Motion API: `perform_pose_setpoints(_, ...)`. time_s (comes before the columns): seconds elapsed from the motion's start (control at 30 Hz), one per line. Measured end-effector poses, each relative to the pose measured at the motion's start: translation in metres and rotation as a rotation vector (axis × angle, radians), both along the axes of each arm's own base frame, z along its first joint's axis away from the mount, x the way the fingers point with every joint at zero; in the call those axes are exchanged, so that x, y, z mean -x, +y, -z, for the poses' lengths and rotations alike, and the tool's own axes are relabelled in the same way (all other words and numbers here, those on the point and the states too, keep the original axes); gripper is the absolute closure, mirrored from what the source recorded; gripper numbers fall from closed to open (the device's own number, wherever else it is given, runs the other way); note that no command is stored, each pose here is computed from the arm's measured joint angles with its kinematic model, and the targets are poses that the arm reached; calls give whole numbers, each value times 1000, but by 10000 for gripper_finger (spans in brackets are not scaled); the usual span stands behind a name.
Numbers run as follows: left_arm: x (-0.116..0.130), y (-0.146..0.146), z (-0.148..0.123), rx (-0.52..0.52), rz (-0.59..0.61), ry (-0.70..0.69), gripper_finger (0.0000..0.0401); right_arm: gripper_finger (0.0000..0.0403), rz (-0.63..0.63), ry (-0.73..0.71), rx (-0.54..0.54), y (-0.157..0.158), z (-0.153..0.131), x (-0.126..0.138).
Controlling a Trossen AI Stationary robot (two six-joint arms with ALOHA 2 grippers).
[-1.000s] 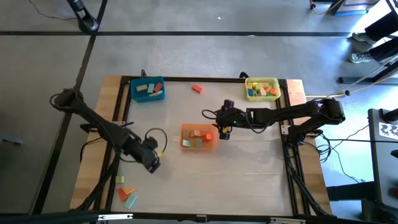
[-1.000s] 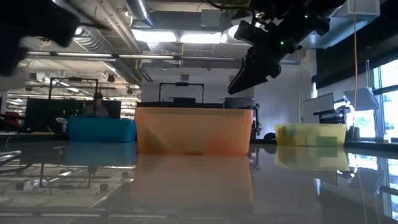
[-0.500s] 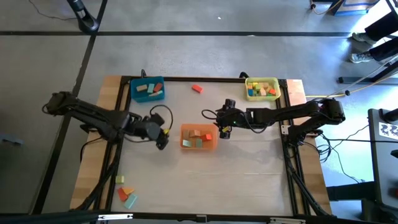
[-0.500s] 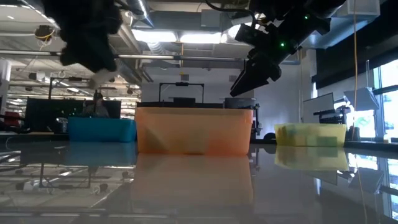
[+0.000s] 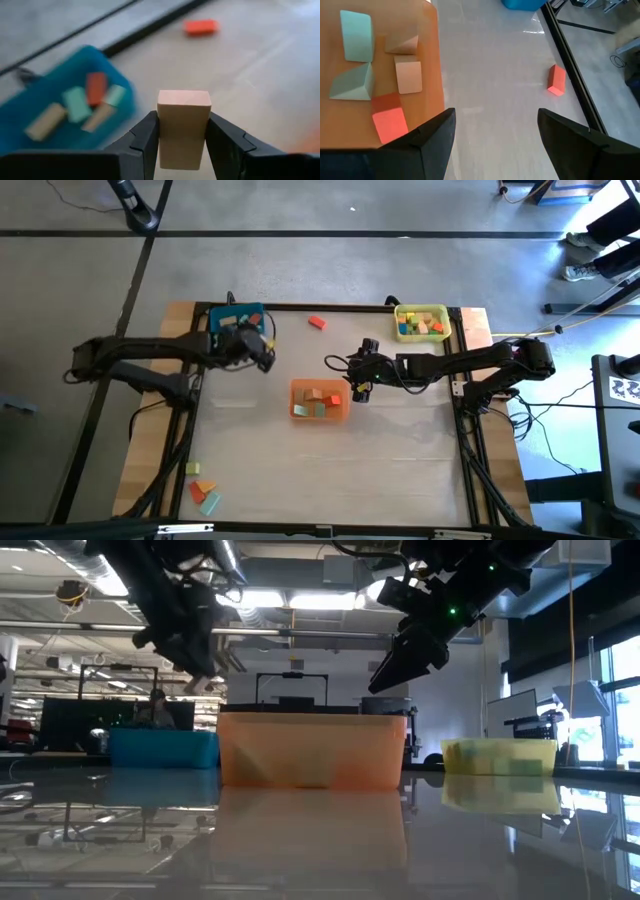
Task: Sort blocks by size
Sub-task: Put the brown rectangular block into the blue bin
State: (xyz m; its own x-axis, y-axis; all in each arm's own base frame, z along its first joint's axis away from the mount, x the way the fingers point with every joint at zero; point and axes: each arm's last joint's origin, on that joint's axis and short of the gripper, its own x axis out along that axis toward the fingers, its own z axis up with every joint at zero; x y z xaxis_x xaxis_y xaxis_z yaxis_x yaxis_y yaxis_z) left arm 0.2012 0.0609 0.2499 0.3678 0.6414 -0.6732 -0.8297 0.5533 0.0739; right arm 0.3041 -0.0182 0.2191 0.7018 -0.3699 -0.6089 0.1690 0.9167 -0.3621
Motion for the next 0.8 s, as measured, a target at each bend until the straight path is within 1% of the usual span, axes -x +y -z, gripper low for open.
perform_pose_setpoints(0.2, 11, 36, -3, -84, -130, 51, 275, 125, 1, -1, -1, 0, 0, 0)
perform_pose_setpoints(0.4, 22, 66, 0, -109, -237, 94, 274, 125, -1, -1, -2, 0, 0, 0)
perform_pose_setpoints(0.53, 25, 86, 10, -96, -295, 156, 274, 125, -1, -8, -3, 0, -1, 0)
perform_pose_setpoints(0.63, 28, 99, 23, -64, -329, 224, 274, 125, -1, -8, -2, 0, -1, 0)
perform_pose_setpoints(0.8, 27, 115, 41, -19, -366, 284, 274, 125, -2, -8, -3, 0, -1, 0)
